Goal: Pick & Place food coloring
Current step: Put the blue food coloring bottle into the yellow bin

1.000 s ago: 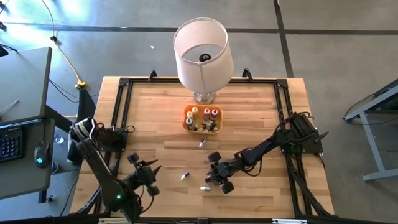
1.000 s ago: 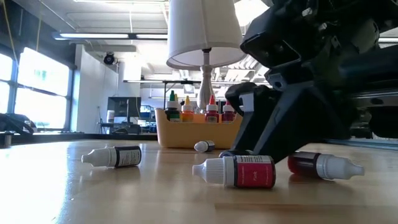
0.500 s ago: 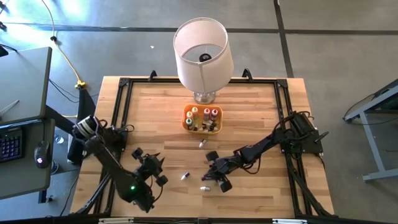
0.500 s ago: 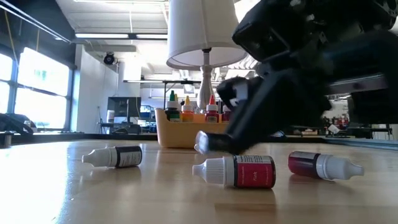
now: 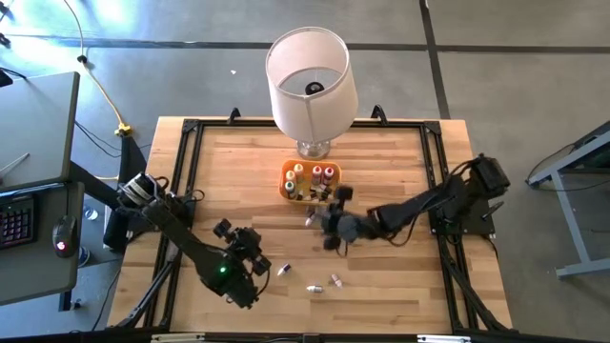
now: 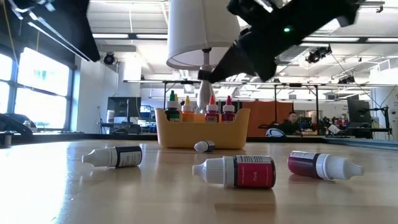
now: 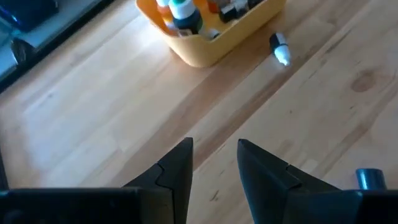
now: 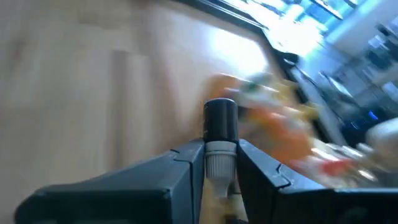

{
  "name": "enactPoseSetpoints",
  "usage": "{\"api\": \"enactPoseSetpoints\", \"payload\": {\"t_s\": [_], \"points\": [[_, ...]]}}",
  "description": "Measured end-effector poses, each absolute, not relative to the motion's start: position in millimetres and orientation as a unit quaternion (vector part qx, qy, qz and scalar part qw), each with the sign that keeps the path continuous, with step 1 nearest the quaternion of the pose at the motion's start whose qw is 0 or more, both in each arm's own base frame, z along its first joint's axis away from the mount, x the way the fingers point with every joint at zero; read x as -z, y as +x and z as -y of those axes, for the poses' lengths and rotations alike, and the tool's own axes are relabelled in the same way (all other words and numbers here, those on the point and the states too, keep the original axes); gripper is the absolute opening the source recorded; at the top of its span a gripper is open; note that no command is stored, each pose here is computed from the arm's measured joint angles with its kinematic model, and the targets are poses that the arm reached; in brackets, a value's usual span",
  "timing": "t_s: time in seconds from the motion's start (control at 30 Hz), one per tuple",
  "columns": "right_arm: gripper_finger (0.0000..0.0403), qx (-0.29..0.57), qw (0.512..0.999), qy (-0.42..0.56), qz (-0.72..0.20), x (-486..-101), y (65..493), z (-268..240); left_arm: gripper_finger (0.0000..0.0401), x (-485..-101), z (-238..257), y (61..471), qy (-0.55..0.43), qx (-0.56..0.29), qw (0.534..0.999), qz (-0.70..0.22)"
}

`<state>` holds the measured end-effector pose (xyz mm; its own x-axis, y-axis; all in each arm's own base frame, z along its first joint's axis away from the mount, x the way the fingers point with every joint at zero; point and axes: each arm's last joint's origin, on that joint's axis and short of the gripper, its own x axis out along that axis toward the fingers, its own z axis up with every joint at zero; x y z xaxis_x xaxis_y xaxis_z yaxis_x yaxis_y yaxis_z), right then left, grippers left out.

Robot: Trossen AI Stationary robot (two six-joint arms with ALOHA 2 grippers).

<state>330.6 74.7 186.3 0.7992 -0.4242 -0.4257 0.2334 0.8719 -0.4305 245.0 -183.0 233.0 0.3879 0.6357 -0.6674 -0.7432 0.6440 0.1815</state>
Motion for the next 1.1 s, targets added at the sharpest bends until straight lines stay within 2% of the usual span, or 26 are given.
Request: {"api": "enactPoseSetpoints", "payload": {"t_s": [0.1, 0.27, 0.43, 0.8, 0.87, 1.1], "points": [[0.0080, 0.182, 0.930, -0.145, -0.285, -190, 331, -47, 0.0121, -231, 182, 253, -0.090, -0.399, 0.831, -0.377], [0.0082, 0.191, 0.918, -0.051, -0.344, -179, 328, -10, 0.0121, -228, 192, 270, -0.071, -0.337, 0.863, -0.368], [0.0088, 0.233, 0.891, -0.031, -0.388, -172, 320, 9, 0.0123, -223, 198, 286, -0.041, -0.292, 0.886, -0.359], [0.0138, 0.215, 0.904, -0.054, -0.367, -176, 325, 6, 0.0172, -191, 188, 314, -0.032, -0.242, 0.860, -0.448], [0.0143, 0.210, 0.905, -0.057, -0.365, -177, 325, 6, 0.0180, -184, 191, 325, -0.050, -0.216, 0.865, -0.450], [0.0144, 0.191, 0.910, -0.049, -0.365, -177, 326, 5, 0.0191, -167, 197, 325, -0.077, -0.172, 0.838, -0.512]]}}
